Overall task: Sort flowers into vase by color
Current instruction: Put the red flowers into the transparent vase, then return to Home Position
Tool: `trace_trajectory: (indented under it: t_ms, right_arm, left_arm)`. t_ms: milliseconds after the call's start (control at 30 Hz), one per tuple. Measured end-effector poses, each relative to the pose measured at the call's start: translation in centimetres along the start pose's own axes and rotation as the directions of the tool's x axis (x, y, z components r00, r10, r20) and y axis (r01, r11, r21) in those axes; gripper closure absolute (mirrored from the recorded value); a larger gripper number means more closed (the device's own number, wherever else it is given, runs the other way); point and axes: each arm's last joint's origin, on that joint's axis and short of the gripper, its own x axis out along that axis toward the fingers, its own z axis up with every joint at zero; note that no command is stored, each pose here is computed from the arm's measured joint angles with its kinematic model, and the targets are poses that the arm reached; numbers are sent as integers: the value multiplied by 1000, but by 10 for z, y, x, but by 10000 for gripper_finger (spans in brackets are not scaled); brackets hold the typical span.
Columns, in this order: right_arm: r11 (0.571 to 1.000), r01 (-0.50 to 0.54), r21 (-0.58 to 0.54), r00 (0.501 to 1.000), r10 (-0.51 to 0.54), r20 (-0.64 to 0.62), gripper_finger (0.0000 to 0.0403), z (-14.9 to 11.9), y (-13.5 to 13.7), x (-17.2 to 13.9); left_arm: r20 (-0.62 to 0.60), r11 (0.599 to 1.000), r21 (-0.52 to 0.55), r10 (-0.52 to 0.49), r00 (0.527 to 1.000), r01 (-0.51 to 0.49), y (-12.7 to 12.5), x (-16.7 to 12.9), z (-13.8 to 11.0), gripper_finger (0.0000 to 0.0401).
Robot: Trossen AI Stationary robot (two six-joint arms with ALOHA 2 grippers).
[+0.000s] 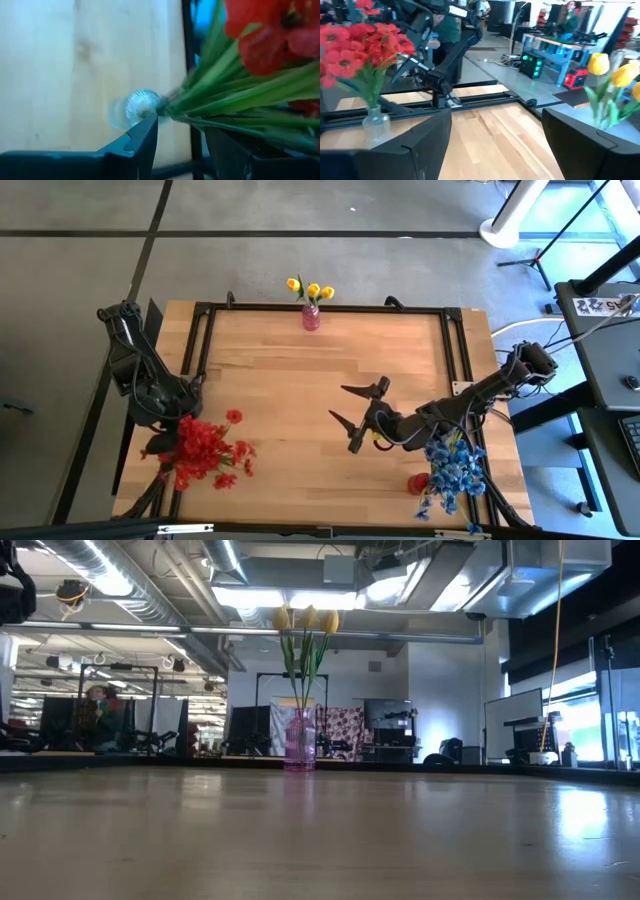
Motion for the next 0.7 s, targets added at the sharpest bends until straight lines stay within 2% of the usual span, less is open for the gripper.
trace_trajectory:
  t_ms: [200, 400, 600, 700]
  right_arm:
    - [1000, 1, 30, 1000, -1, -23, 95, -9, 1, 10]
    - [998, 32, 58, 999, -30, -30, 95, -11, -4, 19]
    - [996, 49, 78, 998, -47, -33, 95, -12, -10, 26]
    - [996, -7, 87, 999, 10, -37, 95, -12, -10, 28]
  left_arm:
    - [-160, 996, 15, -87, 983, 90, -2, 0, -5, 250]
    - [-214, 995, 22, -95, 972, 102, -2, -1, -7, 315]
    - [-303, 998, 10, 59, 951, -59, 17, -8, -18, 367]
    - [-255, 995, 16, 97, 962, -96, 26, -20, -19, 373]
